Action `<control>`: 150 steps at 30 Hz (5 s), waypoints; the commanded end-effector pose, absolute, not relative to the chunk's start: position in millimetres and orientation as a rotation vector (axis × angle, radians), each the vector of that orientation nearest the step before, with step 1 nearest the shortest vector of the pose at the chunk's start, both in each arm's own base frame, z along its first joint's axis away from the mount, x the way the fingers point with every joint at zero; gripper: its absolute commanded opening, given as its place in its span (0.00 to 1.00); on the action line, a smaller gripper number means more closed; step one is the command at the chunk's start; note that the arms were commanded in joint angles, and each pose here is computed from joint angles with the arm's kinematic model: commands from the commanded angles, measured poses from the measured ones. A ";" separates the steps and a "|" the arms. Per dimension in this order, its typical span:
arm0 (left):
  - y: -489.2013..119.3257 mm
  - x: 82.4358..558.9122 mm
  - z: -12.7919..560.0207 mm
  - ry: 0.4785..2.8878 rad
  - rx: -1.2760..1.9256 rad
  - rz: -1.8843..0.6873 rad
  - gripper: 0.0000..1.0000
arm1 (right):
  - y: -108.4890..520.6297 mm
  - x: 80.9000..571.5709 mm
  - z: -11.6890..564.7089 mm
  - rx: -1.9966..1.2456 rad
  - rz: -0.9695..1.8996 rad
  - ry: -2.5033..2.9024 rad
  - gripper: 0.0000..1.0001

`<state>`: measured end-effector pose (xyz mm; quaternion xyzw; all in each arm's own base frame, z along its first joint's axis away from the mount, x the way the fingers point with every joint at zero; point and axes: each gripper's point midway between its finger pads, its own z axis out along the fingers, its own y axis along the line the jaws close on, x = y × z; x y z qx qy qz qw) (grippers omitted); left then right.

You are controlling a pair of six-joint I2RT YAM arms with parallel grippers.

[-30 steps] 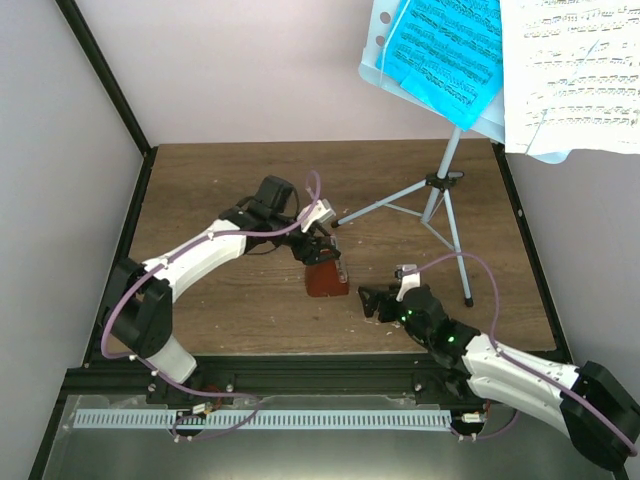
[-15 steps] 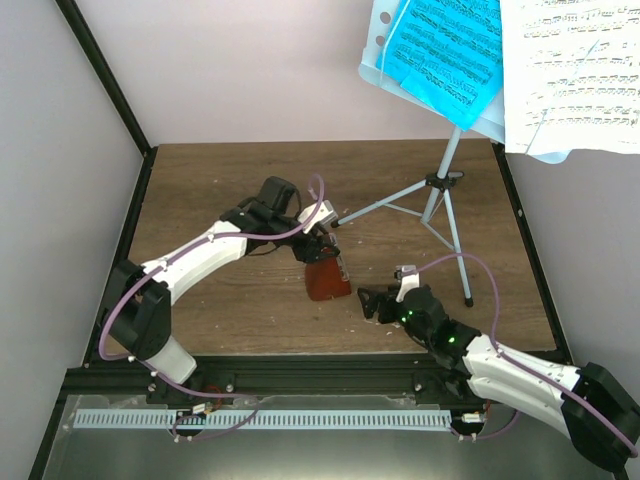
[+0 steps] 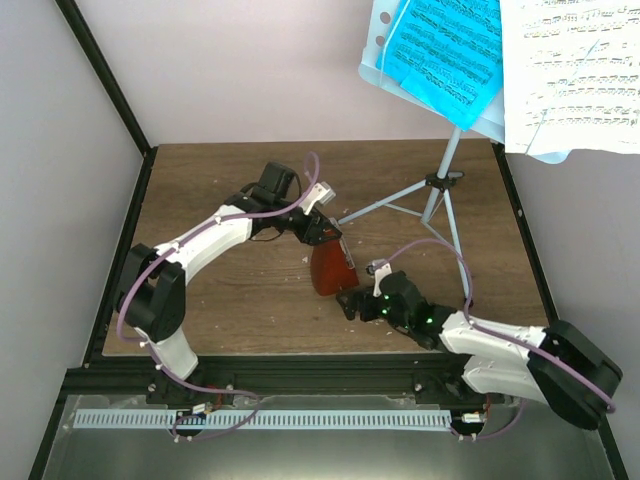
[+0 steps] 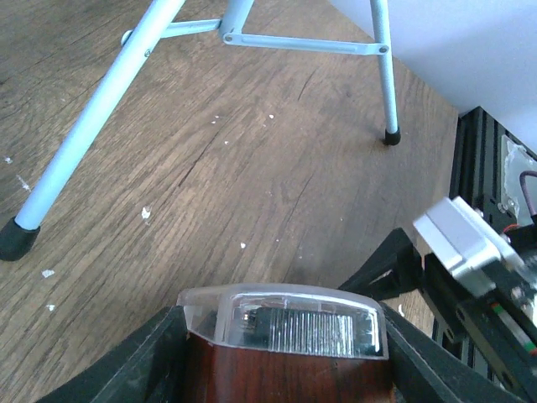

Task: Pack up the instrument practice props

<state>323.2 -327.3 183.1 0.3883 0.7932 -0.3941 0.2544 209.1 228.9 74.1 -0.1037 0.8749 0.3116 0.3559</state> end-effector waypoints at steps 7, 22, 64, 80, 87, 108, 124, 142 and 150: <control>-306.9 329.8 137.1 2.410 0.932 -0.949 0.37 | 261.8 238.3 77.5 -0.210 0.597 2.320 0.93; -302.8 336.3 132.4 2.451 0.867 -0.902 0.37 | 280.0 248.9 66.5 -0.118 0.422 2.340 0.87; -333.2 274.8 160.5 2.210 1.305 -0.834 0.73 | 218.3 211.9 137.9 -0.195 0.576 2.068 1.00; -240.1 302.8 316.8 1.889 0.682 -0.964 0.91 | 172.2 259.2 97.6 0.019 0.799 2.276 0.90; -189.3 305.1 280.7 1.953 0.503 -0.740 0.94 | 186.8 283.6 90.7 -0.066 0.809 2.267 0.69; -176.3 309.2 281.5 1.949 0.458 -0.647 0.93 | 320.4 242.8 88.3 -0.751 0.989 2.072 0.51; -149.8 309.3 299.1 1.872 0.351 -0.510 0.93 | 452.0 318.0 78.5 -0.857 1.018 1.937 0.49; -137.0 305.3 309.6 1.832 0.305 -0.456 0.93 | 370.9 267.4 148.3 -0.794 0.925 1.911 0.95; -134.0 304.5 311.5 1.821 0.294 -0.441 0.93 | 254.5 273.2 187.5 -0.468 0.811 1.974 0.98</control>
